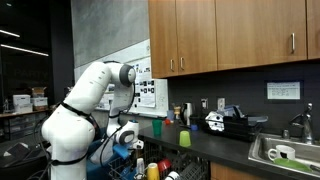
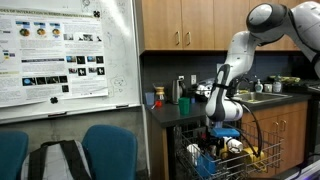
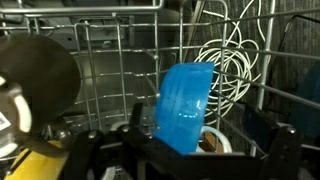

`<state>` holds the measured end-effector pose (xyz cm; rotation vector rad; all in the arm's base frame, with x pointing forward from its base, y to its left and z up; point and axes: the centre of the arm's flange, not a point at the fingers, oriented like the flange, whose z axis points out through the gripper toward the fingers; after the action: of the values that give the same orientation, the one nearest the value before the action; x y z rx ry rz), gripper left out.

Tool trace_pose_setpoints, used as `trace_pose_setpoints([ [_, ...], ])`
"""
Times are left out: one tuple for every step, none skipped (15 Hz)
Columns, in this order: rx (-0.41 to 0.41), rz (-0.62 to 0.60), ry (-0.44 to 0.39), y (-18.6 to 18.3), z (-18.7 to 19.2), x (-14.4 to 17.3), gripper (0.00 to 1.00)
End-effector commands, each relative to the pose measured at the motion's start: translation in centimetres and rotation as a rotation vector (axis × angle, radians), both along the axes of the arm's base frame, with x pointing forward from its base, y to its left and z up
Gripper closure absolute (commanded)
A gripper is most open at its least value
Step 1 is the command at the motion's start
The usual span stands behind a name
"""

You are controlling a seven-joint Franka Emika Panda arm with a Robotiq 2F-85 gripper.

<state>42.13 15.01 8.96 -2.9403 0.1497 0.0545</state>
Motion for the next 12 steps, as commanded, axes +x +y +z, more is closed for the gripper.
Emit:
trace_pose_setpoints([
  [0.021,0.02,-0.014,-0.2,-0.8,0.7,0.0],
  [0.023,0.021,-0.014,-0.1,-1.0,0.8,0.0],
  [0.025,0.02,-0.013,-0.1,-1.2,1.0,0.0],
  [0.026,0.02,-0.011,-0.1,-1.3,1.0,0.0],
  [0.028,0.02,-0.009,-0.1,-1.5,1.0,0.0],
  [0.03,0.02,-0.005,0.0,-1.6,1.0,0.0],
  [0.032,0.02,-0.003,0.1,-1.8,1.0,0.0],
  [0.035,0.019,0.0,0.2,-1.9,1.0,0.0],
  [0.037,0.019,0.002,0.3,-2.1,1.0,0.0],
  [0.04,0.018,0.003,0.3,-2.2,1.0,0.0],
  [0.043,0.018,0.006,0.4,-2.4,1.0,0.0],
  [0.045,0.017,0.008,0.5,-2.5,1.0,0.0],
])
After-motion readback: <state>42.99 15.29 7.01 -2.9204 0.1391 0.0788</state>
